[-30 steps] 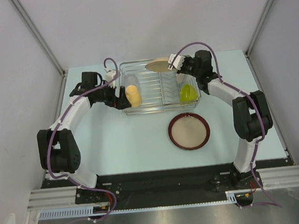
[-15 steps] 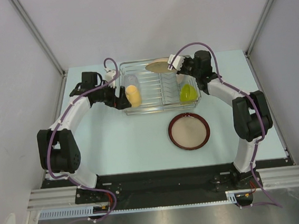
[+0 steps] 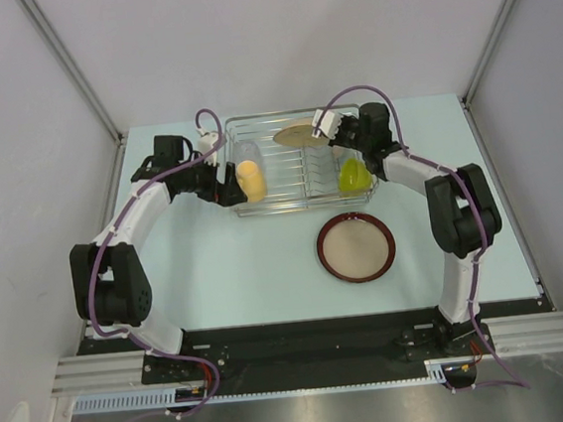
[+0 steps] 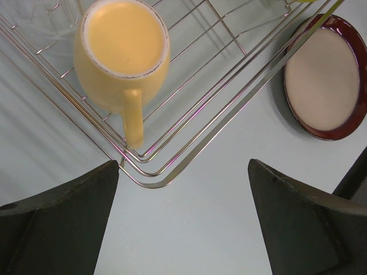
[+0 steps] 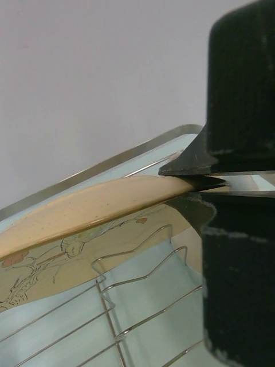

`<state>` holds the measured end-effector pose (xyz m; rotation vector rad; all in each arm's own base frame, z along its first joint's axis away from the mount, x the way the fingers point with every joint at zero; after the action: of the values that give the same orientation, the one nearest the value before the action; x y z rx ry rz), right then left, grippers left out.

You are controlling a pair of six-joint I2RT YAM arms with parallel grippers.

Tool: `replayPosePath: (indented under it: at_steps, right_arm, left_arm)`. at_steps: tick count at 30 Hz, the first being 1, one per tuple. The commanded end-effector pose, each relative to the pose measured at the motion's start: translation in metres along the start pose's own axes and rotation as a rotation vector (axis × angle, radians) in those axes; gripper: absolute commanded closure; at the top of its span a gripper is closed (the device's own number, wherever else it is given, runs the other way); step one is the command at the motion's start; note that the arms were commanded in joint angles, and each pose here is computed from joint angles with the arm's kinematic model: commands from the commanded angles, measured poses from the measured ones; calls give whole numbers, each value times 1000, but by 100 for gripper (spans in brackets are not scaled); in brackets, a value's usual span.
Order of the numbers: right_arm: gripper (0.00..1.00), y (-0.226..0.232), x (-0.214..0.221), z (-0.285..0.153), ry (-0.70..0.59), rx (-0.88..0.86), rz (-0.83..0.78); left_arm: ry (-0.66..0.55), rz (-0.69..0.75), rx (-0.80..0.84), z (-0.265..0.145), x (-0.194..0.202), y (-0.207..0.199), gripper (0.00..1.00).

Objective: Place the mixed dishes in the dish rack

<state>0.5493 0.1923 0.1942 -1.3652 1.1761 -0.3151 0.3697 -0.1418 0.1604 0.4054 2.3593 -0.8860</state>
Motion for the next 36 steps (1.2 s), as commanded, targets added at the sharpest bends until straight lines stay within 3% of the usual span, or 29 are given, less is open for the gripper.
replayPosePath:
  at_steps: [1,7,9,13,16,17,19,22,36]
  right_arm:
    - [100,-59,-22,4,-60,224,-12]
    - [100,-50,-9,8,-5,222,17]
    - [88,-53,-10,8,-2,240,38]
    - [77,-61,-13,4,27,281,51]
    - [59,-73,-16,-4,43,328,89]
    - [35,-78,-16,-6,44,342,100]
    - [25,-89,-19,-14,50,377,120]
    - [1,-104,-24,-25,55,422,139]
    - [0,-121,-63,-50,18,456,230]
  left_arm:
    - [-24,33,35,-4,-11,-10,0]
    - [-21,31,30,-3,-9,-8,1]
    - [-22,32,32,-4,-10,-9,0]
    - [-26,34,34,-5,-10,-10,0]
    - [-27,38,32,-5,-10,-10,0]
    - [-28,36,32,-6,-10,-10,0]
    - [-31,34,38,-7,-11,-13,0]
    - [-36,35,42,-9,-11,-15,0]
    - [-51,51,43,-17,-10,-21,0]
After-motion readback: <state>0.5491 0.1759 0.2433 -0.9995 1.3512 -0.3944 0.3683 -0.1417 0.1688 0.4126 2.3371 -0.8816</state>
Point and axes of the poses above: each gripper's point midway between its finger pads, its own z axis out along the fingers, its own y axis along the line the jaws close on, x = y × z, the point moved 1 cm from there along -z, back along the fingers, and after that the axes turned 14 degrees about -z, right-handed, at the moved point
